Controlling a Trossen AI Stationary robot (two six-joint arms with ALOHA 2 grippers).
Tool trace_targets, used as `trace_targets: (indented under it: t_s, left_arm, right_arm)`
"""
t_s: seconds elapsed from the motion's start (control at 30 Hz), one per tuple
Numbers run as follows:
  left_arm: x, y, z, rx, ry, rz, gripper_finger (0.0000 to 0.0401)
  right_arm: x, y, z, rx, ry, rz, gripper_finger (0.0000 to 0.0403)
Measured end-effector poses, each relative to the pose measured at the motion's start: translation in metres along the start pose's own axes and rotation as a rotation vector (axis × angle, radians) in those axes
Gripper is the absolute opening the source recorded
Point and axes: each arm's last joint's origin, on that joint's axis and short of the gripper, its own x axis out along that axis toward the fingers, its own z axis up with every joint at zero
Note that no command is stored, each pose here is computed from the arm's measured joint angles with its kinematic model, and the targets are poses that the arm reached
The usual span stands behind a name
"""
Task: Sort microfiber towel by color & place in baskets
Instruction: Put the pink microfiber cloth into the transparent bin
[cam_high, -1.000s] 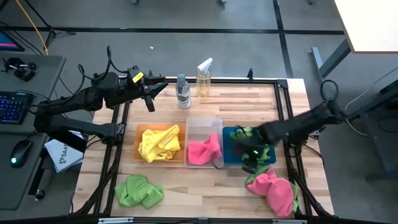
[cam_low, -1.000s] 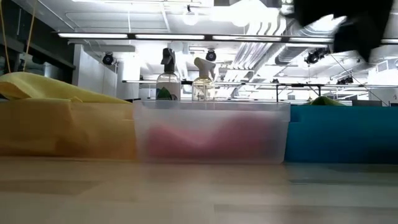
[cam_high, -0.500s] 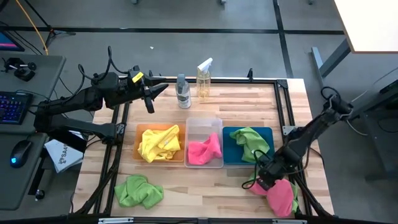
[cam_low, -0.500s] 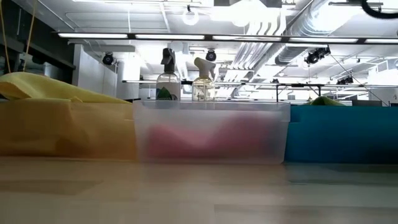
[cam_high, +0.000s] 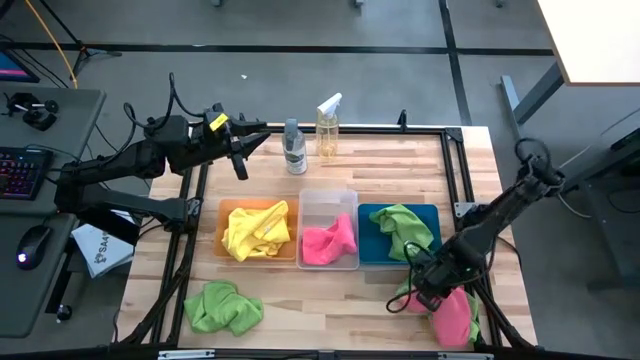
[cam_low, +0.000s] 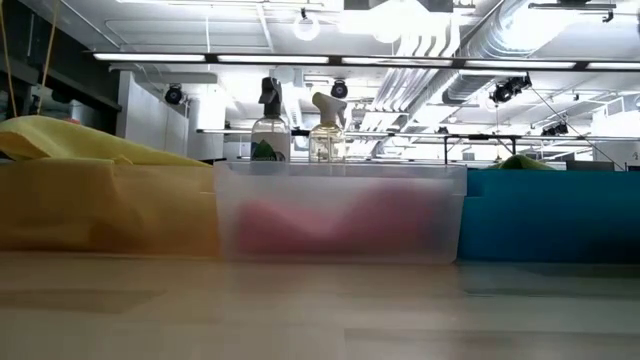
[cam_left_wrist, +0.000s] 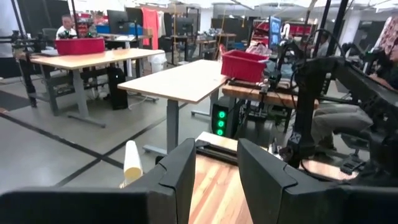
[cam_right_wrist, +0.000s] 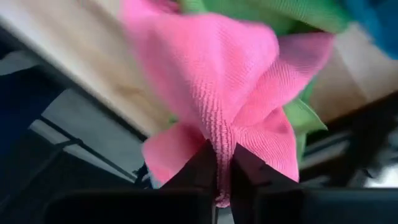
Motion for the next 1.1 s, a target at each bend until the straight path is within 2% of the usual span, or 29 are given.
trace_targets:
  t_s: [0.07, 0.17, 0.23, 0.3, 0.4, 0.5, 0.67, 0.83, 1.0, 1.1]
  left_arm:
    - [0.000, 0.000, 0.001, -0.001, -0.010, 0.000, 0.0108]
    - [0.000, 0.000, 0.002, 0.020, -0.020, 0.000, 0.0108]
    - [0.000, 0.000, 0.003, 0.023, -0.031, 0.001, 0.0108]
    - [0.000, 0.000, 0.004, 0.021, -0.040, -0.001, 0.0108]
    - [0.000, 0.000, 0.004, 0.020, -0.042, -0.006, 0.0108]
    - [0.000, 0.000, 0.004, 0.020, -0.044, -0.006, 0.0108]
    - [0.000, 0.000, 0.006, -0.016, -0.060, -0.009, 0.0108]
    - [0.000, 0.000, 0.006, -0.005, -0.058, -0.010, 0.0108]
    - [0.000, -0.001, 0.006, -0.003, -0.058, -0.010, 0.0108]
    - [0.000, -0.001, 0.006, -0.003, -0.058, -0.010, 0.0108]
  right_arm:
    - [-0.030, 0.004, -0.003, -0.037, -0.032, 0.019, 0.0018]
    - [-0.088, 0.008, -0.006, -0.134, -0.189, 0.108, 0.0005]
    - [-0.127, 0.010, -0.005, -0.207, -0.376, 0.190, 0.0009]
    - [-0.166, 0.010, -0.004, -0.246, -0.629, 0.242, 0.0007]
    - [-0.208, 0.006, 0.003, -0.241, -0.970, 0.220, 0.0003]
    - [-0.228, 0.007, 0.017, -0.287, -1.153, 0.192, 0.0002]
    - [-0.222, 0.015, 0.058, -0.347, -1.279, 0.175, 0.0001]
    - [-0.177, 0.024, 0.111, -0.406, -1.270, 0.274, 0.0001]
    - [-0.126, 0.016, 0.160, -0.338, -1.298, 0.328, 0.0001]
    - [-0.106, 0.008, 0.177, -0.289, -1.252, 0.347, 0.0000]
